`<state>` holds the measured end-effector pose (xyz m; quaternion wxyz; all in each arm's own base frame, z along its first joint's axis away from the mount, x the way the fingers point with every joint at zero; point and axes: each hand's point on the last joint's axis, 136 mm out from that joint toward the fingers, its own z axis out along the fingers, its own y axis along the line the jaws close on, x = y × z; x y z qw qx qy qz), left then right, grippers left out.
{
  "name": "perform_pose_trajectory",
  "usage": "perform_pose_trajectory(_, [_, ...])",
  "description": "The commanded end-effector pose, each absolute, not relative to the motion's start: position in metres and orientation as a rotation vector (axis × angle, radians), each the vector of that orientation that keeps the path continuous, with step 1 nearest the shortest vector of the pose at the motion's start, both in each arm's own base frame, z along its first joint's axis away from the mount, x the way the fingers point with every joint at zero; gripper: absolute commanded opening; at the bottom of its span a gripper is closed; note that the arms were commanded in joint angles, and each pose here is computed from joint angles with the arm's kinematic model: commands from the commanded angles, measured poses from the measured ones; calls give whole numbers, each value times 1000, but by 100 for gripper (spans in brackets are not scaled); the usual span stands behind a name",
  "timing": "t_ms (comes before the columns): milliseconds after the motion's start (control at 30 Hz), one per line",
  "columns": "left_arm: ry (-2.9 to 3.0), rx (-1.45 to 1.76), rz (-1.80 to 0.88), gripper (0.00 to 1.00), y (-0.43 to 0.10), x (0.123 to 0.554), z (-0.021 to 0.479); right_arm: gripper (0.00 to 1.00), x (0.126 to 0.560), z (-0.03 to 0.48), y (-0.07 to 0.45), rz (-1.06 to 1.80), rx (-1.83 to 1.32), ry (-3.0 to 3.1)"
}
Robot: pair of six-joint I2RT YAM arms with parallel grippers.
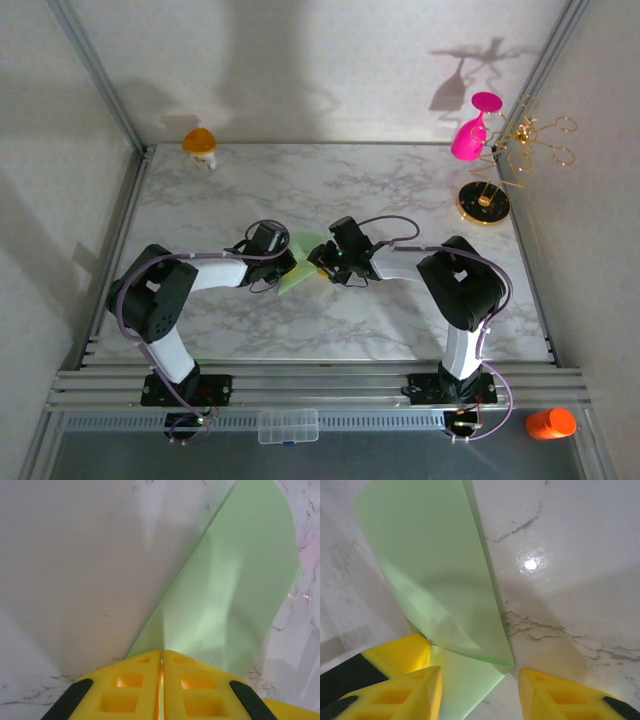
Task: Fold a paper plane with a square sheet of paper (pick it up from the middle)
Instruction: Fold the wing for the fifth time at the center of the table.
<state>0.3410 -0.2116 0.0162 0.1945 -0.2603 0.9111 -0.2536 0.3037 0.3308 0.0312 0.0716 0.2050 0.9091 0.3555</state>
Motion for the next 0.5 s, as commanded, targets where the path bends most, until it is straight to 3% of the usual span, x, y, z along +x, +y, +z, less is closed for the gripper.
perform_pose_trajectory(0, [2617, -749, -623, 11, -201, 325, -1, 44, 303, 33, 332, 1062, 591, 2735])
perform_pose_trajectory(467, [2590, -864, -785, 11, -196, 323, -1, 43, 307, 46, 332, 1091, 547, 2703])
